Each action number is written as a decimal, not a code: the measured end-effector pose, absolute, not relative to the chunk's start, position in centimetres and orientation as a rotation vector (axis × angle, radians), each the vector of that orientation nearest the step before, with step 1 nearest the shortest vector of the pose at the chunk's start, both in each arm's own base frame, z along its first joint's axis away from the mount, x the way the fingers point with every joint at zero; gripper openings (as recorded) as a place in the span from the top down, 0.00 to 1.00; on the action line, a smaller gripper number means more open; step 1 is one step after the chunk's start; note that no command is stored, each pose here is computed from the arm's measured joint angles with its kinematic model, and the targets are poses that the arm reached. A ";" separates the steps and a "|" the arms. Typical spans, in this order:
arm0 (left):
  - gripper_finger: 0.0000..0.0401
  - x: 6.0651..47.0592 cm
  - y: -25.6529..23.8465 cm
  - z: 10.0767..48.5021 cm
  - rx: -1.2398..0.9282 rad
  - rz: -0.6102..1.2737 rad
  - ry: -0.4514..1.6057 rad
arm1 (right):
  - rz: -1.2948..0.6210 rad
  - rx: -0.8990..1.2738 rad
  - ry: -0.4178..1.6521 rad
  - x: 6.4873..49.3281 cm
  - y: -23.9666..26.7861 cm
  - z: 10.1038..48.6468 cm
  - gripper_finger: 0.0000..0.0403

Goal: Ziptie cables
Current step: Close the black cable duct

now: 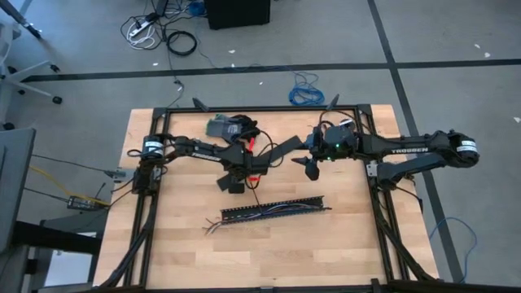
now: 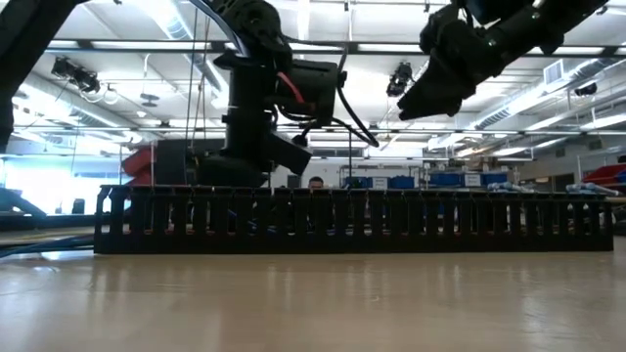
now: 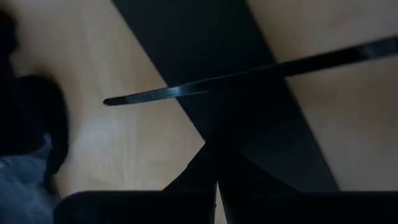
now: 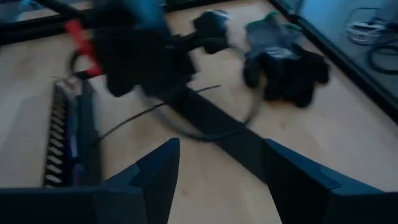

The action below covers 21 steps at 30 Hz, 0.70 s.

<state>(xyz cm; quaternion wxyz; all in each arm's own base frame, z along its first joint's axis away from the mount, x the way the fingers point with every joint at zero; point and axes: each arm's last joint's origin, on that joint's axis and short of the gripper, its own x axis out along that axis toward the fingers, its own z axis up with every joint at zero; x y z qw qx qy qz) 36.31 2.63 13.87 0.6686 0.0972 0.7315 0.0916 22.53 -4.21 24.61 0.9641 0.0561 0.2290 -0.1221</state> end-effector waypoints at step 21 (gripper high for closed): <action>1.00 34.7 -0.7 19.4 0.346 0.267 1.511 | -0.217 -0.037 0.584 23.5 -12.1 20.2 0.53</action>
